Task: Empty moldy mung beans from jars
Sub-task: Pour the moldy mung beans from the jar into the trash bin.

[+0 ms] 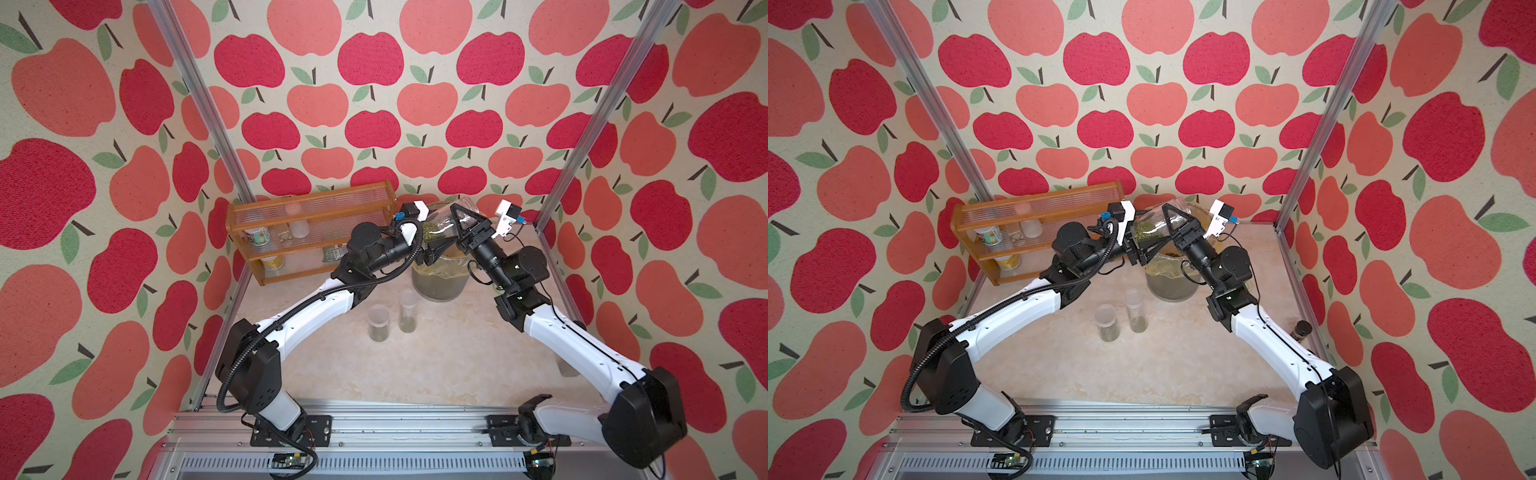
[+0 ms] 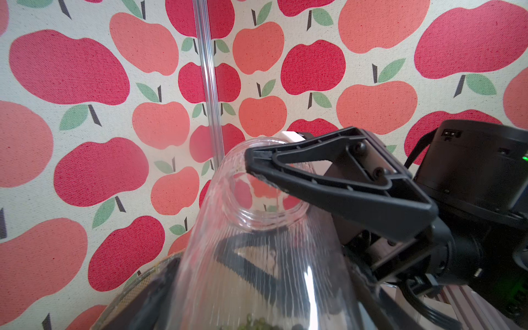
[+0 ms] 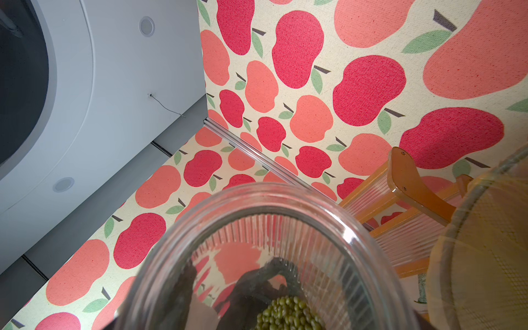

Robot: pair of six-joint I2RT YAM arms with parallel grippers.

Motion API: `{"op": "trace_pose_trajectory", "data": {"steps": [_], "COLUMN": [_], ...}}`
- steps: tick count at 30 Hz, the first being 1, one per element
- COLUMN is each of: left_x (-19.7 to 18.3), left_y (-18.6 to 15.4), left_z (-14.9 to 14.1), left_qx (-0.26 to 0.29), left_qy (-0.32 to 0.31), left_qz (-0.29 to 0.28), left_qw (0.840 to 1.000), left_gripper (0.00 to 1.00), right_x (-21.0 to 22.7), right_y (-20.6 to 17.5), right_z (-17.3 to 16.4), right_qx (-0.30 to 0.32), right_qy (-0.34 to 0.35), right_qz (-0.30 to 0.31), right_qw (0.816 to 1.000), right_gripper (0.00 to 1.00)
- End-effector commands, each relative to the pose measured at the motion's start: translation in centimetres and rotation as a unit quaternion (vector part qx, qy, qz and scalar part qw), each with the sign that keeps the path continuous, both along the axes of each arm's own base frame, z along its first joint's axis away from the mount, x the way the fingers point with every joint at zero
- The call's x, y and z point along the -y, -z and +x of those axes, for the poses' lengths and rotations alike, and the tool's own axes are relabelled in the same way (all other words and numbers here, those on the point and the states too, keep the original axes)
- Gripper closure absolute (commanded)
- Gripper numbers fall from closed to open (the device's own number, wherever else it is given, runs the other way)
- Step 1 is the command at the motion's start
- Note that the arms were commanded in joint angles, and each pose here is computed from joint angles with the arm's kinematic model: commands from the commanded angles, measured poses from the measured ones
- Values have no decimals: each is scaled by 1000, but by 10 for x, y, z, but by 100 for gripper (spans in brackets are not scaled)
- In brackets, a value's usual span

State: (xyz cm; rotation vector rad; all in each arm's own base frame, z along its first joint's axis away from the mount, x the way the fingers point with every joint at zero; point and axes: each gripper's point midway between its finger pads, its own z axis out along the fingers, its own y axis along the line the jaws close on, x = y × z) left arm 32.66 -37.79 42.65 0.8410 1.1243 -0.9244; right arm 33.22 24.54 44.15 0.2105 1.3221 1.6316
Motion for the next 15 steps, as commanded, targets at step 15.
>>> {"op": "trace_pose_trajectory", "data": {"steps": [15], "left_x": [-7], "left_y": [-32], "left_z": [-3], "left_qx": [-1], "left_qy": [8], "left_qz": [-47], "left_qw": [999], "left_gripper": [56], "right_x": [-5], "right_y": [-19], "right_z": [-19], "right_qx": [35], "right_qy": [-35], "right_qz": [24], "right_qw": [999], "right_gripper": [8]}}
